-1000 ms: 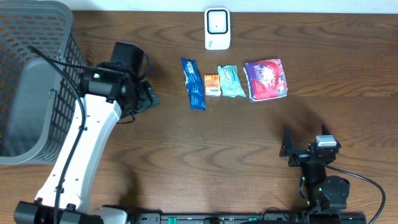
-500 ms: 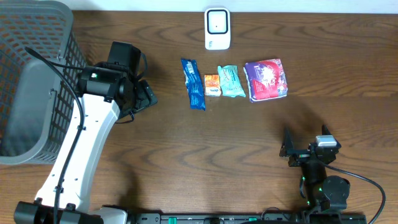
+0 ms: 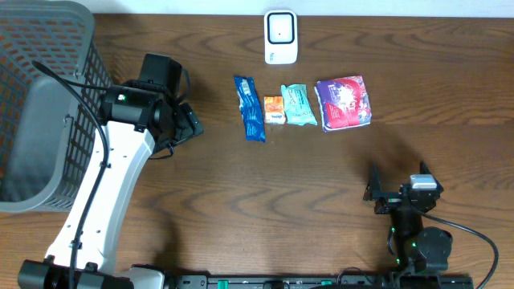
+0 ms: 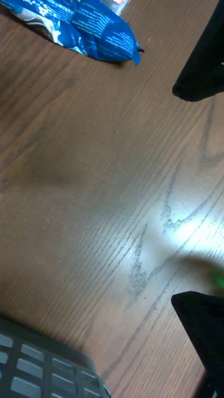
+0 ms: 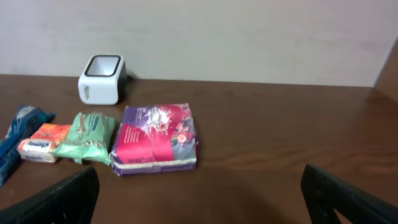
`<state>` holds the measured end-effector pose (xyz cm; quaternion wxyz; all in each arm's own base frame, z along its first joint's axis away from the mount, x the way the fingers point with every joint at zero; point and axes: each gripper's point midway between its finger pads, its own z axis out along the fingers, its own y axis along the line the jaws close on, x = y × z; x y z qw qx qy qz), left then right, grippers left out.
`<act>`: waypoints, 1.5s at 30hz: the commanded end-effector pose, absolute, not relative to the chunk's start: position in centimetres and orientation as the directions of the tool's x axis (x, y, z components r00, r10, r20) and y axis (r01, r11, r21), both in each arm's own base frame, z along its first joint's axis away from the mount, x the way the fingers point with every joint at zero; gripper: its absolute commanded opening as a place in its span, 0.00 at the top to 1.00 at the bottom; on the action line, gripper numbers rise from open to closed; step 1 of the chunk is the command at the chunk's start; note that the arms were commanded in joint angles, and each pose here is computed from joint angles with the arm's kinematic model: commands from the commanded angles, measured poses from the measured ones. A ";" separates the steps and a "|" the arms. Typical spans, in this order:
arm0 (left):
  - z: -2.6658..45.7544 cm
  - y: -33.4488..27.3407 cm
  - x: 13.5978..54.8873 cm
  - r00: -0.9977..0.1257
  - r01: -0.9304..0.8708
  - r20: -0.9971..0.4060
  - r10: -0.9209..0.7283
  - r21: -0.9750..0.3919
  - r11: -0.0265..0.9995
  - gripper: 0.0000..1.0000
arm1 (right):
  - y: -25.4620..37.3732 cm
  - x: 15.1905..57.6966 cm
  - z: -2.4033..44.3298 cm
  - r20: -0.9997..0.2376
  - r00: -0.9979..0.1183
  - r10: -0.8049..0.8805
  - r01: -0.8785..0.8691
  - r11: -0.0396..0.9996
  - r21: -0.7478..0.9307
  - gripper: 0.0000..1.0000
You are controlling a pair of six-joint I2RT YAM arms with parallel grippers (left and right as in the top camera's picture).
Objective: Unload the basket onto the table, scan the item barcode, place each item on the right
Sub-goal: 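Reach the right gripper to the purple-red floral pack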
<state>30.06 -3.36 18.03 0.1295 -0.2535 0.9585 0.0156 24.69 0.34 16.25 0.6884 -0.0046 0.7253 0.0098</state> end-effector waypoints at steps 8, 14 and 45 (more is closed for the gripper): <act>17.7 -3.1 29.8 -0.836 -0.499 -0.248 -0.489 -0.023 0.866 0.02 | 8.5 22.0 21.9 -0.822 -0.157 0.548 -0.505 0.671 0.544 0.01; 17.7 -3.1 29.8 -0.836 -0.499 -0.248 -0.489 -0.023 0.866 0.02 | 7.1 21.3 27.0 -0.810 0.045 0.584 -0.538 0.698 0.473 0.01; 17.7 -3.1 29.8 -0.836 -0.499 -0.248 -0.489 -0.023 0.866 0.02 | 2.2 45.7 19.4 -0.592 -0.800 0.092 -0.013 0.985 0.171 0.01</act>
